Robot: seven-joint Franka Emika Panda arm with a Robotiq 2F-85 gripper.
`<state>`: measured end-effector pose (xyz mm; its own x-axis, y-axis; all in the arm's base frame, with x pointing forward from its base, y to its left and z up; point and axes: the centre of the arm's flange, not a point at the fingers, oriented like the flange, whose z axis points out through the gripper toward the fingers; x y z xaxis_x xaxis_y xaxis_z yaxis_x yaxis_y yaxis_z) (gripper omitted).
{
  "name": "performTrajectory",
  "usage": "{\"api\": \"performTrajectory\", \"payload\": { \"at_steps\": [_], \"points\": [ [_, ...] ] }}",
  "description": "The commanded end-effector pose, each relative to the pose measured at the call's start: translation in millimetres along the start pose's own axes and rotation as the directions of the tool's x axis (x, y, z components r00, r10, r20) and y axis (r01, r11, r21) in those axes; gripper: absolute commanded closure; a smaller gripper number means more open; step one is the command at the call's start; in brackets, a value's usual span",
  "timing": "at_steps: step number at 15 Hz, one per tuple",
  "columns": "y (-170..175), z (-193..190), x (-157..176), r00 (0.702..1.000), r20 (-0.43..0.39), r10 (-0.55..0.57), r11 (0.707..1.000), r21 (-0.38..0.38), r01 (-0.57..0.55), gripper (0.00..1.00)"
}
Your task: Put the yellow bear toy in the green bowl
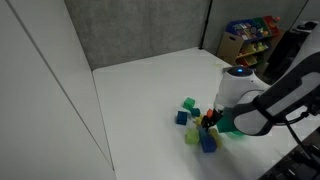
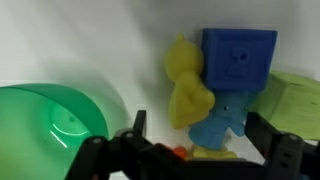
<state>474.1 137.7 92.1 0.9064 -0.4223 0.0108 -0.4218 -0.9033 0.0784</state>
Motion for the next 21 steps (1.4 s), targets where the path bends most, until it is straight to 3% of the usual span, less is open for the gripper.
{"api": "performTrajectory", "payload": {
  "at_steps": [1,6,7,8,10,17,21],
  "points": [
    [-8,5,0,0.999,-0.033,0.027,1.0,-0.01,-0.027,0.0],
    [-12,19,-3,0.997,-0.05,0.066,0.997,-0.028,-0.068,0.0],
    [-12,21,-3,0.996,-0.054,0.072,0.997,-0.034,-0.074,0.05],
    [-13,23,-3,0.995,-0.058,0.077,0.996,-0.041,-0.08,0.26],
    [-16,24,-3,0.994,-0.067,0.087,0.995,-0.053,-0.09,0.3],
    [-20,7,-7,0.992,-0.082,0.097,0.992,-0.068,-0.102,0.86],
    [-8,-13,-2,0.99,-0.081,0.119,0.988,-0.089,-0.127,0.89]
  ]
}}
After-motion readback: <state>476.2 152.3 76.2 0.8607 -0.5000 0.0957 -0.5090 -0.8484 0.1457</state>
